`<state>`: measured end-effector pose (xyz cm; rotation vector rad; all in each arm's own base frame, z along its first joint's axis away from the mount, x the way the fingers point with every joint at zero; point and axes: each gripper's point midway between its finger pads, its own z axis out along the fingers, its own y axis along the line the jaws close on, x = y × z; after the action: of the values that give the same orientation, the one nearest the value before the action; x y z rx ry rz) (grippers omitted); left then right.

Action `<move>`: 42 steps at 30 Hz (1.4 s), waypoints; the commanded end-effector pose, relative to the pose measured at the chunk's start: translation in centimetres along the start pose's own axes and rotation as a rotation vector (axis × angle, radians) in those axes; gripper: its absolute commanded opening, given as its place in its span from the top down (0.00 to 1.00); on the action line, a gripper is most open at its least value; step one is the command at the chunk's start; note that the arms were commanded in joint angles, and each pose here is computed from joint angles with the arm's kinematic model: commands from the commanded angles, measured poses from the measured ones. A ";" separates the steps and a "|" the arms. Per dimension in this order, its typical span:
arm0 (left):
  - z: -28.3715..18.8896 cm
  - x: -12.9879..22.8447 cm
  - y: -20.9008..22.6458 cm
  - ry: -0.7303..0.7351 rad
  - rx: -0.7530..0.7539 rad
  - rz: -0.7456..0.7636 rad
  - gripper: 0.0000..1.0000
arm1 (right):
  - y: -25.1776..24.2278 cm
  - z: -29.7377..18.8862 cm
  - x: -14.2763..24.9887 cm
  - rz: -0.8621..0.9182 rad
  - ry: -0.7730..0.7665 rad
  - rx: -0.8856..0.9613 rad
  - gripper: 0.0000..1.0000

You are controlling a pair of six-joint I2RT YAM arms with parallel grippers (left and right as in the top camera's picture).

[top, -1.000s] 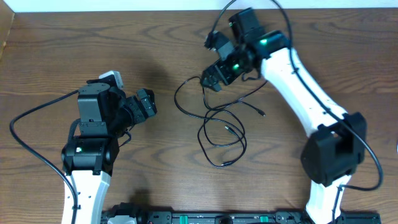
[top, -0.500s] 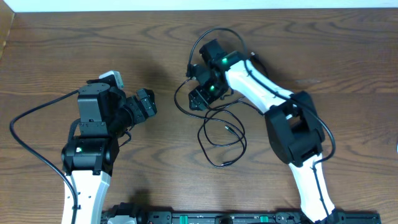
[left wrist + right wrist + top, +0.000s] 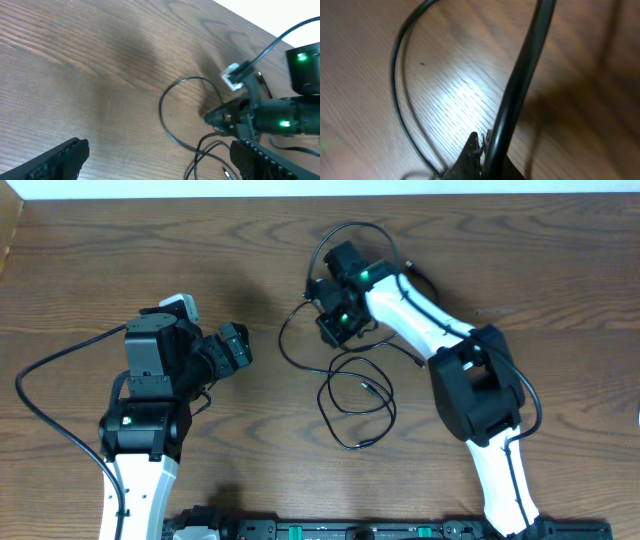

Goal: Untangle cables
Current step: 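Pull the grasped black cable up and off the table to the right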

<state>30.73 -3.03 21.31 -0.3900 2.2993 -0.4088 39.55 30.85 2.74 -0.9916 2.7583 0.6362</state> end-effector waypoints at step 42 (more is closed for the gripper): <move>-0.4 -0.6 0.0 -0.023 -0.007 -0.008 0.04 | -8.0 -56.7 7.7 0.578 -1.151 1.038 0.99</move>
<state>30.73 -3.03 21.31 -0.3895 2.2994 -0.4086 39.60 -0.26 49.37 0.1495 1.7784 -0.2254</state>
